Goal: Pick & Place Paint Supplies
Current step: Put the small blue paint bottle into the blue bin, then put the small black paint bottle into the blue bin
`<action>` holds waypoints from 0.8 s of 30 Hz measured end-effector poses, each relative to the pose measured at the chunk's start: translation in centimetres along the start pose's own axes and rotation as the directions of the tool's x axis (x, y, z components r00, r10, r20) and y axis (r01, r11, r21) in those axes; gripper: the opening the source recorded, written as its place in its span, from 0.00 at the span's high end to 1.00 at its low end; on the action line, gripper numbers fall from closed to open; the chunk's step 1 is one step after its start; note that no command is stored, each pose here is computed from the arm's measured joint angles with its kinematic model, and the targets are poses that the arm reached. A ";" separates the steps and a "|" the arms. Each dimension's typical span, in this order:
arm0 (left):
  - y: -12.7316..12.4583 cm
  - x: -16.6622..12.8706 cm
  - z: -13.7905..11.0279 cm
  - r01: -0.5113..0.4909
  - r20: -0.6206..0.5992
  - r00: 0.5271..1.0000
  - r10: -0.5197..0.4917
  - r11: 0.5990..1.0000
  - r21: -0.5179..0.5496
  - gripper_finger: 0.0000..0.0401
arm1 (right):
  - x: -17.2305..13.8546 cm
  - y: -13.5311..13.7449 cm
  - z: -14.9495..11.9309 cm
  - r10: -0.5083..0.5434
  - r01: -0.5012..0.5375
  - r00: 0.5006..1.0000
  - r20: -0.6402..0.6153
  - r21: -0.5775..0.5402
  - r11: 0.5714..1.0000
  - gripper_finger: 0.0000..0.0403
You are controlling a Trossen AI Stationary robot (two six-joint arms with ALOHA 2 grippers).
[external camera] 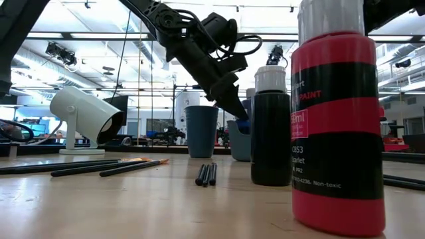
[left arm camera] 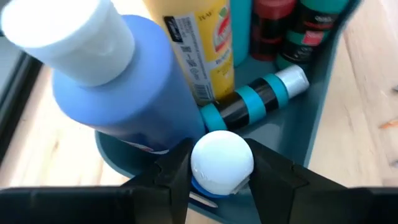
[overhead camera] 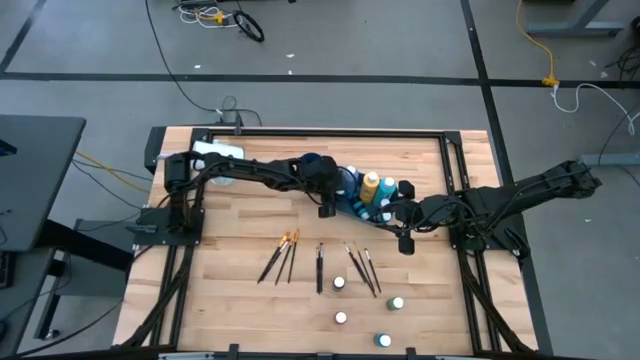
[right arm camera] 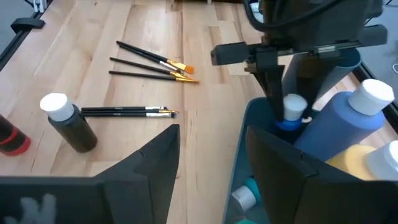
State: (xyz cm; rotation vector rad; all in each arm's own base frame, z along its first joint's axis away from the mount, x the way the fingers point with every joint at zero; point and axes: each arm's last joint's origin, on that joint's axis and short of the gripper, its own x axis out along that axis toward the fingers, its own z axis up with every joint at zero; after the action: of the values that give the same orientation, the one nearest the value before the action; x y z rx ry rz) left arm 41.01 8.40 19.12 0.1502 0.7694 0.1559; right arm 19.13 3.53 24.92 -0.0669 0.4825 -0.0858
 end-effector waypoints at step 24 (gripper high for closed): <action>-3.1 -4.0 3.2 0.109 0.165 0.979 -0.118 0.992 0.064 0.48 | 1.4 1.1 0.5 0.207 -0.206 0.978 0.036 -0.046 0.978 0.53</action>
State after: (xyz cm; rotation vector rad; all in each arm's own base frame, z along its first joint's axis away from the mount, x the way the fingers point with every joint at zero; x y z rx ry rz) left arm 40.71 4.32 23.51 0.1684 0.6117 0.0131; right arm 20.64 4.48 24.59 -0.0592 0.4481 0.1294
